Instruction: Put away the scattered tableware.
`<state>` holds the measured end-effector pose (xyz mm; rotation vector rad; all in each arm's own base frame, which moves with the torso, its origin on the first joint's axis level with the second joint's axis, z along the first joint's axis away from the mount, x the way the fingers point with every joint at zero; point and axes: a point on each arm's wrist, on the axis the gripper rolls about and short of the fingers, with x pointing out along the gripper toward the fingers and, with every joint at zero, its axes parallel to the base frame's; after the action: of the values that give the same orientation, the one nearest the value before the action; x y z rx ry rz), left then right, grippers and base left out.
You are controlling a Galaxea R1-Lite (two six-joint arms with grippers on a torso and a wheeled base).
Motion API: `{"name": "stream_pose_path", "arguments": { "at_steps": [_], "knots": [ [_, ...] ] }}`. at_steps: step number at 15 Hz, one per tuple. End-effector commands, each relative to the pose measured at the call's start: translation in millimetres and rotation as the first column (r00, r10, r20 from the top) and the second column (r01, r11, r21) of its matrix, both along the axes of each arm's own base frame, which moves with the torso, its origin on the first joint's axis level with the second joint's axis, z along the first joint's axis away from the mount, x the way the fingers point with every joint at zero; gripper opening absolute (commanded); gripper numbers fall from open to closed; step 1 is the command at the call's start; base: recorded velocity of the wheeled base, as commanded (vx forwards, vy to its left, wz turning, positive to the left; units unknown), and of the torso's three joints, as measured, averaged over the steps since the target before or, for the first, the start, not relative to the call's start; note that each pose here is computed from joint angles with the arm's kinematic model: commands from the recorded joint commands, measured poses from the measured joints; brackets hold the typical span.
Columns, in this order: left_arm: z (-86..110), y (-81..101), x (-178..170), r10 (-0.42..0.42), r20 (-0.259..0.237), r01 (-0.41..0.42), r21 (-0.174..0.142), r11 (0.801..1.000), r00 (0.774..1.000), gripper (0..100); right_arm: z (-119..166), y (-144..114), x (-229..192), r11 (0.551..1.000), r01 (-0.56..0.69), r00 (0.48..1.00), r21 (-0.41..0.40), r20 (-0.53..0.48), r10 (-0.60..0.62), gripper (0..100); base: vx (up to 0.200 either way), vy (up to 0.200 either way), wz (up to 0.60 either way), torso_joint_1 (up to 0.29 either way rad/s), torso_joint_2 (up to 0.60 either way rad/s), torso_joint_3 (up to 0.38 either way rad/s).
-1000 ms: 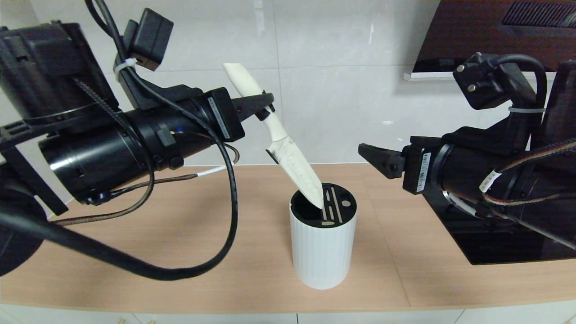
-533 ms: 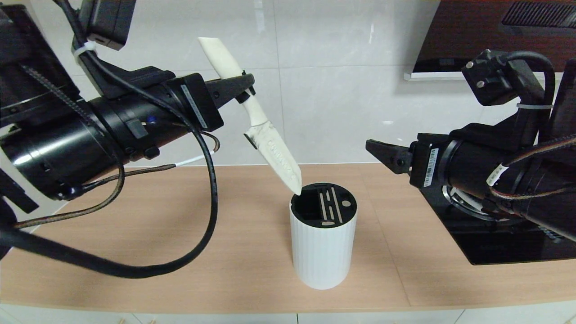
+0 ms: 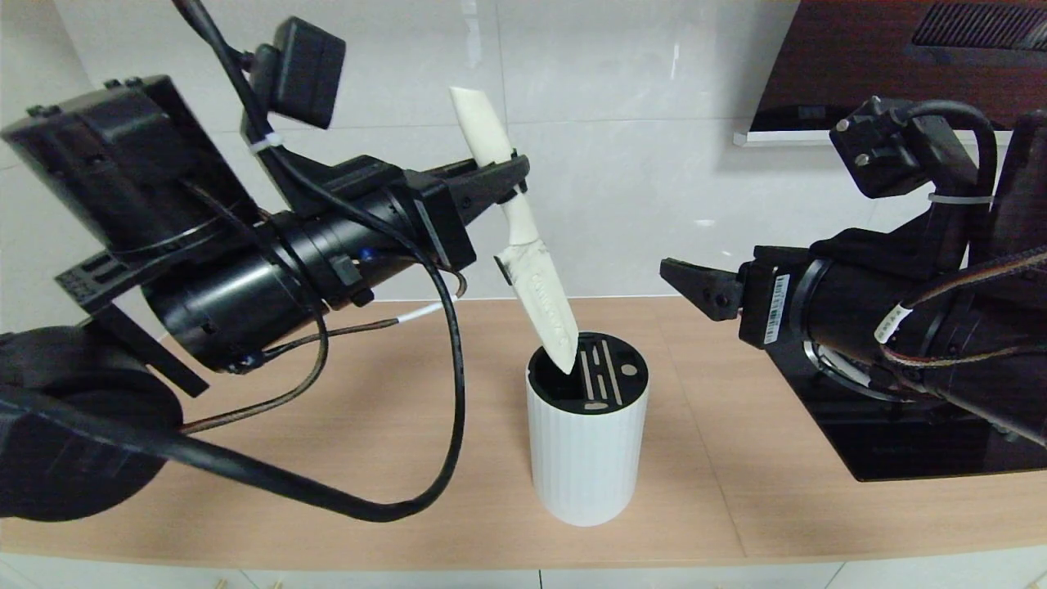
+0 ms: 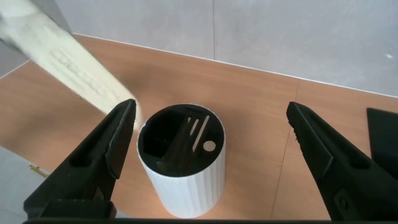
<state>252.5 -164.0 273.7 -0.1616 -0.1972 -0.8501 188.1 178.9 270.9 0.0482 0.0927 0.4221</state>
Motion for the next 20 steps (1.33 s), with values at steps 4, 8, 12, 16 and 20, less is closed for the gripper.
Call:
{"name": "stream_pose_path", "arguments": {
  "at_steps": [4, 8, 12, 16, 20],
  "knots": [
    [-24.6, -13.5, 10.7, -0.005, -0.039, 0.008, 0.068, 0.998, 0.999, 0, -4.6, 1.8, 1.7, 1.0, 0.0, 1.0, -0.011, -0.011, 0.0, 100, 0.0, 0.0, 0.0, 0.0, 0.0, 0.0],
    [-32.3, -16.7, 15.8, -0.001, -0.049, 0.005, 0.088, 0.996, 0.999, 0, -6.6, 2.6, 3.1, 1.0, 0.001, 1.0, -0.017, -0.016, -0.002, 100, 0.0, 0.0, 0.0, 0.0, 0.0, 0.0],
    [-40.3, -19.9, 20.7, 0.0, -0.07, 0.007, 0.101, 0.995, 0.998, 0, -8.8, 3.1, 2.9, 1.0, 0.0, 1.0, -0.022, -0.022, 0.0, 100, 0.0, 0.0, 0.0, 0.0, 0.0, 0.0],
    [-52.2, -23.5, 27.2, 0.003, -0.098, 0.009, 0.121, 0.993, 0.995, 0, -9.3, 2.7, 3.2, 1.0, 0.001, 1.0, -0.023, -0.023, -0.002, 100, 0.0, 0.0, 0.0, 0.0, 0.0, 0.0],
    [-68.3, -27.3, 34.2, 0.037, -0.126, -0.017, 0.158, 0.987, 0.991, 0, -9.7, 2.7, 3.1, 1.0, 0.001, 1.0, -0.024, -0.024, -0.002, 100, 0.0, 0.0, 0.0, 0.0, 0.0, 0.0]
  ]
}}
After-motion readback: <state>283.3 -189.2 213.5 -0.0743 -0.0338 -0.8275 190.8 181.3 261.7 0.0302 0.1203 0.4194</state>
